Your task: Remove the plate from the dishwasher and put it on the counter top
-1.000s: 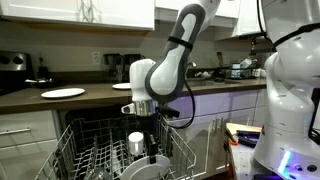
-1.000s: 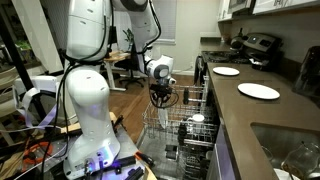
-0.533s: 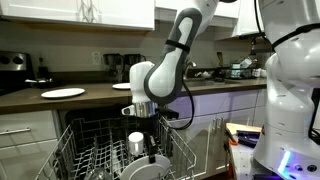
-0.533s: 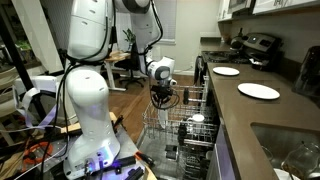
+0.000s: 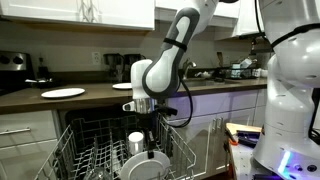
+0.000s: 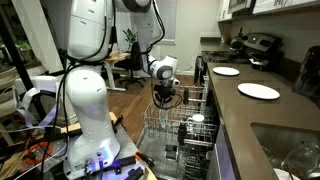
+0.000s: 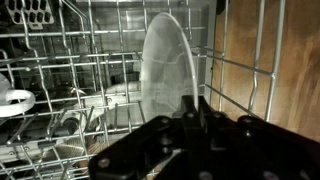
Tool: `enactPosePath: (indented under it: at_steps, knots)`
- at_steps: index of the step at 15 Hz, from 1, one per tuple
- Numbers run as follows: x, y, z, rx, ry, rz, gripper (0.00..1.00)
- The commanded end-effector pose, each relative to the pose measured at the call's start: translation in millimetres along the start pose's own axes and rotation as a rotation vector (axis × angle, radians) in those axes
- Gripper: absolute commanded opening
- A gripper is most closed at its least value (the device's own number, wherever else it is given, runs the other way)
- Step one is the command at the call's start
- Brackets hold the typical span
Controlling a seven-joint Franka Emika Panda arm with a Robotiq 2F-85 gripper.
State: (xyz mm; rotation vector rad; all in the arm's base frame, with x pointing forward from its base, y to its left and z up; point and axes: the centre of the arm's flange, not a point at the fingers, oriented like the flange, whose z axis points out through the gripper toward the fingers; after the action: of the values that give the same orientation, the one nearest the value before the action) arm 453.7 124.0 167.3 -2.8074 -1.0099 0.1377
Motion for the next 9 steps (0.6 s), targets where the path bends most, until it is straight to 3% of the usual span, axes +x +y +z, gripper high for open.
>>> enactPosePath:
  at_steps: [1,9]
  knots:
    - [-4.9,-3.6,-25.1,0.023,-0.019,-0.012,0.07]
    - [-10.3,-7.6,-68.5,0.017,-0.055,-0.011,0.07]
